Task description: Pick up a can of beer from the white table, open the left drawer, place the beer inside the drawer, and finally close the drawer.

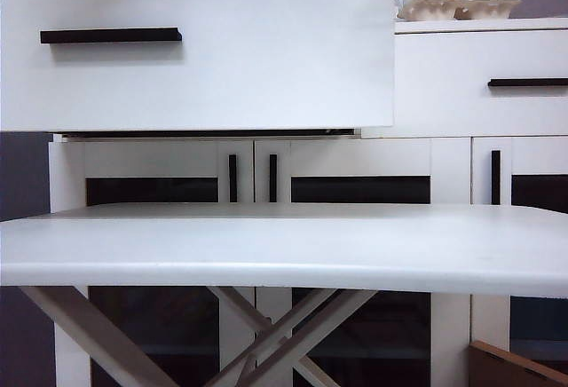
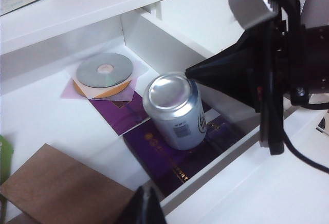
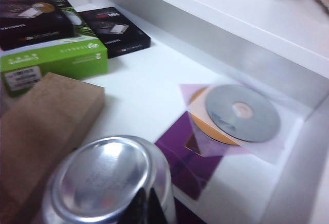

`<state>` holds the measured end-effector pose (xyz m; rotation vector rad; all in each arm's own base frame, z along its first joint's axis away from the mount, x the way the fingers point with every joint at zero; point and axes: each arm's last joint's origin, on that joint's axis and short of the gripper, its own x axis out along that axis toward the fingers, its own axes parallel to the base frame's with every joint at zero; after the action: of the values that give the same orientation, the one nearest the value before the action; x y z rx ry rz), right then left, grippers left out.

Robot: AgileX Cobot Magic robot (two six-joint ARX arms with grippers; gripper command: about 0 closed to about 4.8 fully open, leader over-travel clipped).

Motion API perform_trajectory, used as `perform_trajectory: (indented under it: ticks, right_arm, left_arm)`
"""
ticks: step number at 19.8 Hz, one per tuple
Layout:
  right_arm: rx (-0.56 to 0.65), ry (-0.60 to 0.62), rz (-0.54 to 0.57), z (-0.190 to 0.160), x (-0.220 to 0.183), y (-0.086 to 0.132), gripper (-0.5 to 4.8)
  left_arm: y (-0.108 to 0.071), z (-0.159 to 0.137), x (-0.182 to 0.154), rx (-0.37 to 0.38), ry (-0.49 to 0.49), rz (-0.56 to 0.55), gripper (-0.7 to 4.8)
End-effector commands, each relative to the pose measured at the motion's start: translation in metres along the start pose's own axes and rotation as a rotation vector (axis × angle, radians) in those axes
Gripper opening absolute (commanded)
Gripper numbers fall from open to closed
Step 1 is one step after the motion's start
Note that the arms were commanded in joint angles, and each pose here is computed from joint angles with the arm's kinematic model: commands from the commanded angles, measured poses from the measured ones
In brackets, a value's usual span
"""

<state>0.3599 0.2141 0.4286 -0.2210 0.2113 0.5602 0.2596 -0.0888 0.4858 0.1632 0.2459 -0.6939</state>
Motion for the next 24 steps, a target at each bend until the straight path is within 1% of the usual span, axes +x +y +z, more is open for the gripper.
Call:
perform_trajectory:
  ticks: [1,2,3,4,6,7,8,10,11,13,15,16,17,20,24]
  right_arm:
    - [0.005,-0.050,-0.066,0.016,-0.022,-0.004,-0.01]
    - [0.006,-0.082,-0.070,0.021,-0.027,-0.004,-0.01]
    - [0.007,-0.087,-0.076,0.021,-0.027,-0.006,-0.01]
    - [0.008,-0.078,-0.079,0.019,-0.026,-0.008,-0.01]
    - [0.009,-0.037,-0.125,0.013,-0.019,-0.009,-0.01]
    - [0.011,-0.027,-0.188,0.012,-0.018,-0.010,-0.01]
    - [0.012,-0.021,-0.223,0.010,-0.014,-0.011,-0.01]
    - [0.011,-0.003,-0.231,0.005,-0.007,-0.011,-0.01]
    - [0.008,0.032,-0.226,-0.002,0.001,-0.010,-0.01]
    - [0.010,0.059,-0.185,-0.008,0.007,-0.008,-0.01]
    - [0.041,0.042,-0.057,-0.009,0.010,-0.004,-0.01]
    - [0.061,0.032,-0.007,-0.008,0.010,-0.003,-0.01]
    - [0.064,0.030,0.018,-0.008,0.010,-0.002,-0.01]
    - [0.064,0.020,0.076,-0.008,0.010,0.000,-0.01]
    - [0.064,0.017,0.094,-0.007,0.009,0.000,-0.01]
  left_arm:
    - [-0.001,0.002,-0.003,0.002,-0.013,-0.005,-0.05]
    - [-0.001,0.002,-0.003,0.003,-0.014,-0.005,-0.05]
    - [-0.001,0.002,-0.003,0.003,-0.014,-0.005,-0.05]
    - [-0.001,0.002,-0.003,0.002,-0.014,-0.004,-0.05]
    - [-0.001,0.002,-0.003,0.002,-0.014,-0.005,-0.05]
    - [-0.001,0.002,-0.003,0.002,-0.013,-0.005,-0.05]
    - [-0.001,0.002,-0.003,0.002,-0.013,-0.005,-0.05]
    - [-0.001,0.002,-0.003,0.002,-0.014,-0.005,-0.05]
    - [-0.001,0.002,-0.003,0.002,-0.013,-0.005,-0.05]
    - [-0.001,0.002,-0.003,0.002,-0.013,-0.005,-0.05]
    - [-0.001,0.002,-0.003,0.001,-0.011,-0.005,-0.05]
    - [-0.001,0.002,-0.003,0.000,-0.008,-0.006,-0.05]
    - [-0.001,0.002,-0.003,-0.001,-0.007,-0.006,-0.05]
    - [-0.001,0.002,-0.003,0.000,-0.007,-0.006,-0.05]
    - [-0.001,0.002,-0.003,0.000,-0.007,-0.006,-0.05]
